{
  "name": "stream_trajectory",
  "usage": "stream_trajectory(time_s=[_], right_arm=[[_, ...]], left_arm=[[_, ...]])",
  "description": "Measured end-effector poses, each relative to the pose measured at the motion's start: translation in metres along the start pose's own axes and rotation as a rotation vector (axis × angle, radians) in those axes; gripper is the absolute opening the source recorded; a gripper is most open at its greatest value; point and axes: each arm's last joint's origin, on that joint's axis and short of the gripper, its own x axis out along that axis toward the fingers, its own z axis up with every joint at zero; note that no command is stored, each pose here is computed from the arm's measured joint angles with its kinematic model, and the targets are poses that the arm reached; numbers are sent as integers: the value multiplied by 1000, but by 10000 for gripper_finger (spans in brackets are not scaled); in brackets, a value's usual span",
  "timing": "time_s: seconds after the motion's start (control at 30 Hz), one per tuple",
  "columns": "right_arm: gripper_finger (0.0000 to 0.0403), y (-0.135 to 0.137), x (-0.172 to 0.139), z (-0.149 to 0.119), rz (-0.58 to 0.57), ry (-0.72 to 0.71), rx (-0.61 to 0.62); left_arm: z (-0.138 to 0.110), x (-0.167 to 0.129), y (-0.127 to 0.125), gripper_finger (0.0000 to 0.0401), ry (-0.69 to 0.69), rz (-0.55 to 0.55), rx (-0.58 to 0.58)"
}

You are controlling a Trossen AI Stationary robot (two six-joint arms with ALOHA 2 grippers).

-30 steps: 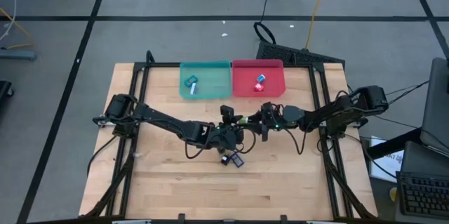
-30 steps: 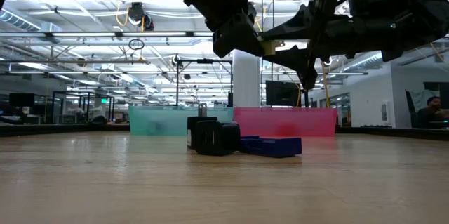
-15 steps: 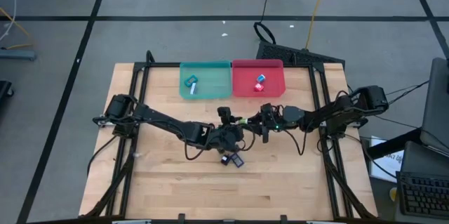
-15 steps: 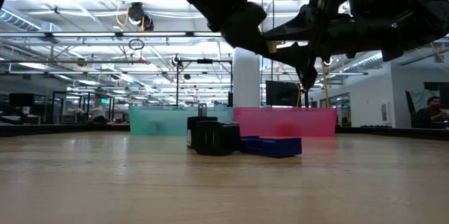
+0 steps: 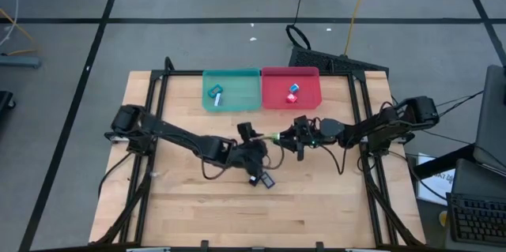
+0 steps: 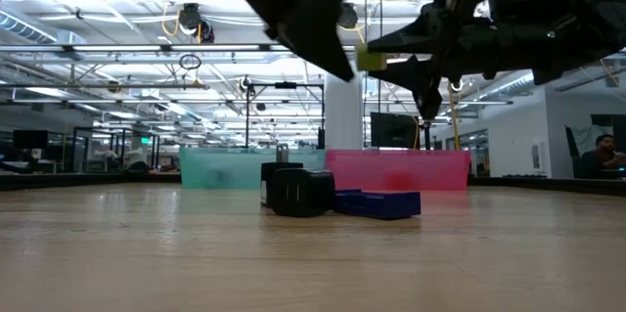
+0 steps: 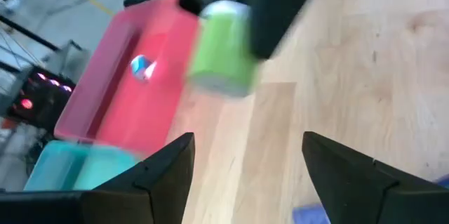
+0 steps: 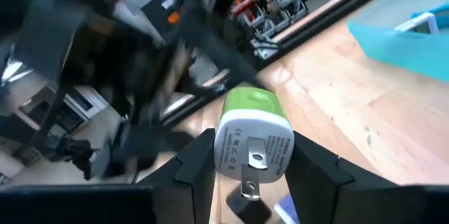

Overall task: Sort charging adapters and watches
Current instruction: Put the green charging adapter in the red bin

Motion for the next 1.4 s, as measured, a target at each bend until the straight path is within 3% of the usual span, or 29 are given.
stream_trajectory(time_s=[0.1,0.33,0.77,1.03,1.23,1.4], right_arm=[[131,0,-5,0,0,-4,0],[131,1,-23,4,14,-37,-3],[131,-7,-60,7,-50,-129,-16],[132,-29,-65,25,-222,-152,-8],[132,-51,-58,49,-410,-47,-25],[132,-59,-59,66,-482,-56,-63]], left_arm=[[-3,-10,15,268,-21,-39,-47],[-37,-36,50,269,-156,-101,-188],[-141,-88,92,269,-458,-119,-495],[-188,-105,95,269,-732,-289,-572],[-209,-102,95,269,-716,-233,-624],[-208,-101,95,269,-711,-234,-657]])
